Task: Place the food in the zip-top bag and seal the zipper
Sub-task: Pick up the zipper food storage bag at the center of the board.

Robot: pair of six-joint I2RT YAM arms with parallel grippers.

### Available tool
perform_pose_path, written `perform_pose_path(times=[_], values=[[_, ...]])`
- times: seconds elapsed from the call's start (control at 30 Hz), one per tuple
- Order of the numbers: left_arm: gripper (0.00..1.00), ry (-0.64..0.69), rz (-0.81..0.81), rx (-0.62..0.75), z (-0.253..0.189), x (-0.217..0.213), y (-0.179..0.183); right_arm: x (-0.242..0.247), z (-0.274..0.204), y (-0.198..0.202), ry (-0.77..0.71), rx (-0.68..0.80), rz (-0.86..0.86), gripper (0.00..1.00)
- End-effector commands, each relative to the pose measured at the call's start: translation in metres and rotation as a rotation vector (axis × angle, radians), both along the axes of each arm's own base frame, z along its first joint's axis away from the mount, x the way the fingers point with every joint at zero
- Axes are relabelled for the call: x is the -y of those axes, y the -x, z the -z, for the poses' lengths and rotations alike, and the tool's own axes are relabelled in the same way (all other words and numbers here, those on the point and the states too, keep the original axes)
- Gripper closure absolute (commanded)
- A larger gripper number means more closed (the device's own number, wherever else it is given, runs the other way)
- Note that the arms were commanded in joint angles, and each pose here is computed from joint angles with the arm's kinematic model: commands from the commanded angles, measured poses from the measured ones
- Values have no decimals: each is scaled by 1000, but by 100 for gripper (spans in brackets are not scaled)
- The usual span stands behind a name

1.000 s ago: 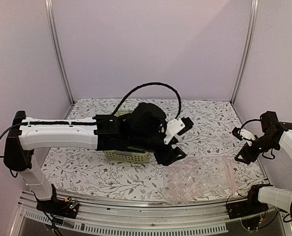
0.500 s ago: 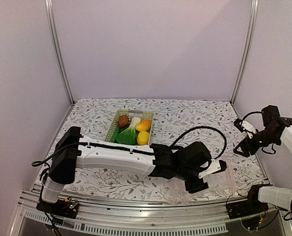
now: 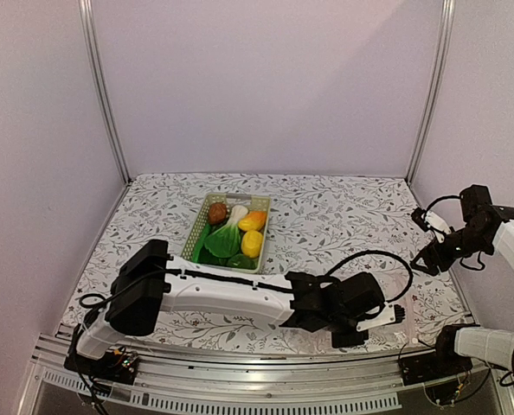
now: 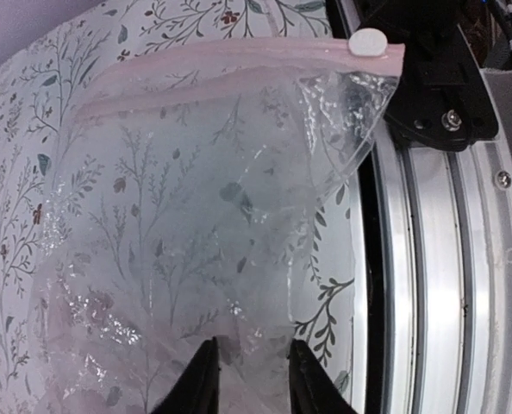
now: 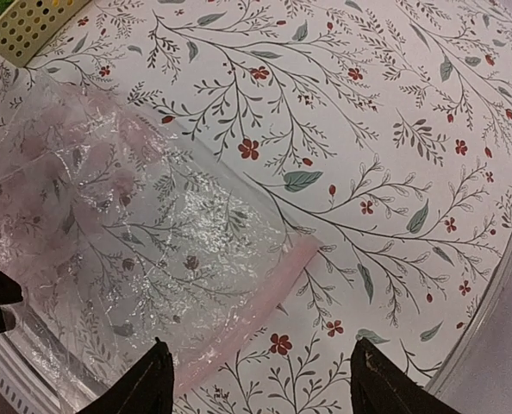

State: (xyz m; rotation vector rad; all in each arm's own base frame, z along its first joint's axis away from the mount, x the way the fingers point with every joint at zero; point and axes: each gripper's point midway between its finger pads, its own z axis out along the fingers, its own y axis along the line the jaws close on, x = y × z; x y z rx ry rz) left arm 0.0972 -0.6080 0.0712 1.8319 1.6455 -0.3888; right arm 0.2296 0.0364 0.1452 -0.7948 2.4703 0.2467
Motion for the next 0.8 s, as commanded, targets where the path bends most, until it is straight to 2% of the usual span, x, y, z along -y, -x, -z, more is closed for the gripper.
perform_pose_path(times=[0.0,0.07,0.2,0.4,0.6,0.77], values=[[86,14,-6,14,1,3,-2,0,0,-5,-11,7,10,31],[100,19,-17,16,1,3,-7,1,0,-6,-11,5,11,31],[100,46,-64,24,-11,-1,-24,1,-8,-11,-17,21,20,31],[100,186,-238,22,-54,-22,-79,3,-36,-26,-37,72,70,31],[100,432,-419,68,-118,-55,-128,-2,-66,-38,-114,115,130,31],[100,670,-523,71,-175,-81,-148,-4,-91,-49,-177,151,189,32]])
